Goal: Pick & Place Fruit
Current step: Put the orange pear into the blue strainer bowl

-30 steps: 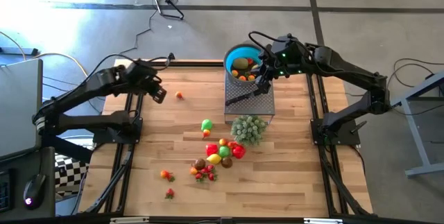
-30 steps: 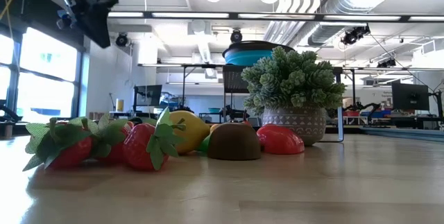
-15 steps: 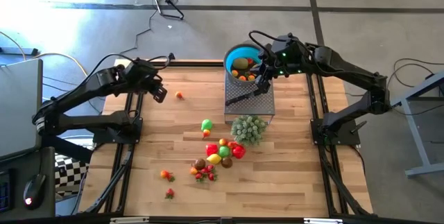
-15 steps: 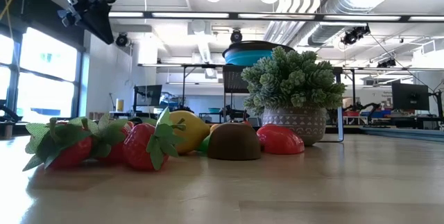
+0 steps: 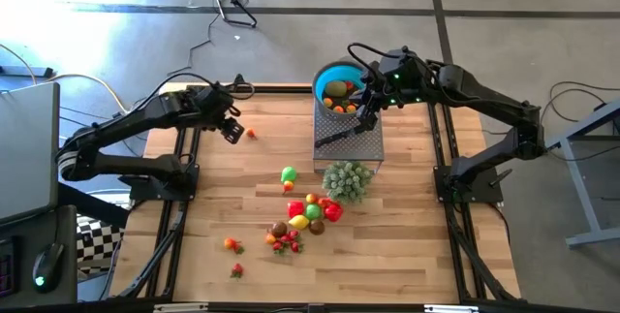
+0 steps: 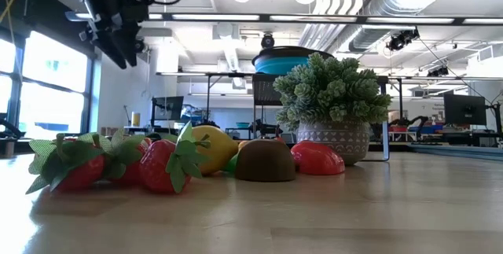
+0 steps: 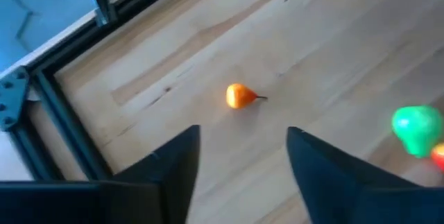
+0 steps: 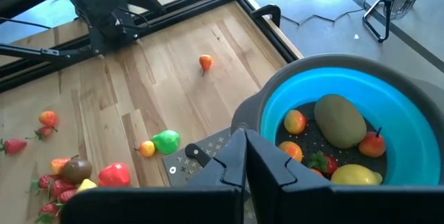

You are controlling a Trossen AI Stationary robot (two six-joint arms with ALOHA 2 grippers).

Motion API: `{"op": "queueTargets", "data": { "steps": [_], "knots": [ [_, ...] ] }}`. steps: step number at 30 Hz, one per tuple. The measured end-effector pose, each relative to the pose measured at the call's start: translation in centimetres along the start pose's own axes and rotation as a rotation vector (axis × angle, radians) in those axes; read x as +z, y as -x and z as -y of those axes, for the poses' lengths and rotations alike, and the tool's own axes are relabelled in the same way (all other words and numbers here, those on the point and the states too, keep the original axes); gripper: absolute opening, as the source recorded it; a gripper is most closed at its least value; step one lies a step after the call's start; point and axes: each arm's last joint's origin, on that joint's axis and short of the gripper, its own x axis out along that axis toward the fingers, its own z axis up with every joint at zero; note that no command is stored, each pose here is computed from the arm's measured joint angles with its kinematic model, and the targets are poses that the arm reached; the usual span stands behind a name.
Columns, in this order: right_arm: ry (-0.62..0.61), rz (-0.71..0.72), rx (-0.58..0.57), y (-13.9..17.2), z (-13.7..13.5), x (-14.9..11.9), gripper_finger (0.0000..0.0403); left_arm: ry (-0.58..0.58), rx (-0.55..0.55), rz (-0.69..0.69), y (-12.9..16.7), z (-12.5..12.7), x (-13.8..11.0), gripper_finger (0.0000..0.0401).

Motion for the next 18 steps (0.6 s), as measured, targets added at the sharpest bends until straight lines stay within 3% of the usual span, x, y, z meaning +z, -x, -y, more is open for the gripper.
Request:
{"op": "queueTargets", "data": {
  "steps": [9, 13, 18],
  "knots": [
    [0.000, -0.001, 0.000, 0.0, 0.0, 0.0, 0.0002, -0.041, 0.040, -0.059, -2.3, 0.9, 0.8, 0.0331],
    [0.000, -0.002, 0.001, 0.0, 0.0, 0.0, 0.0002, -0.022, 0.026, -0.051, -3.2, 1.4, 1.4, 0.0348],
    [0.000, -0.002, 0.001, 0.0, 0.0, 0.0, 0.0002, 0.111, -0.003, -0.099, -4.9, 2.2, 1.8, 0.0349]
  ]
}}
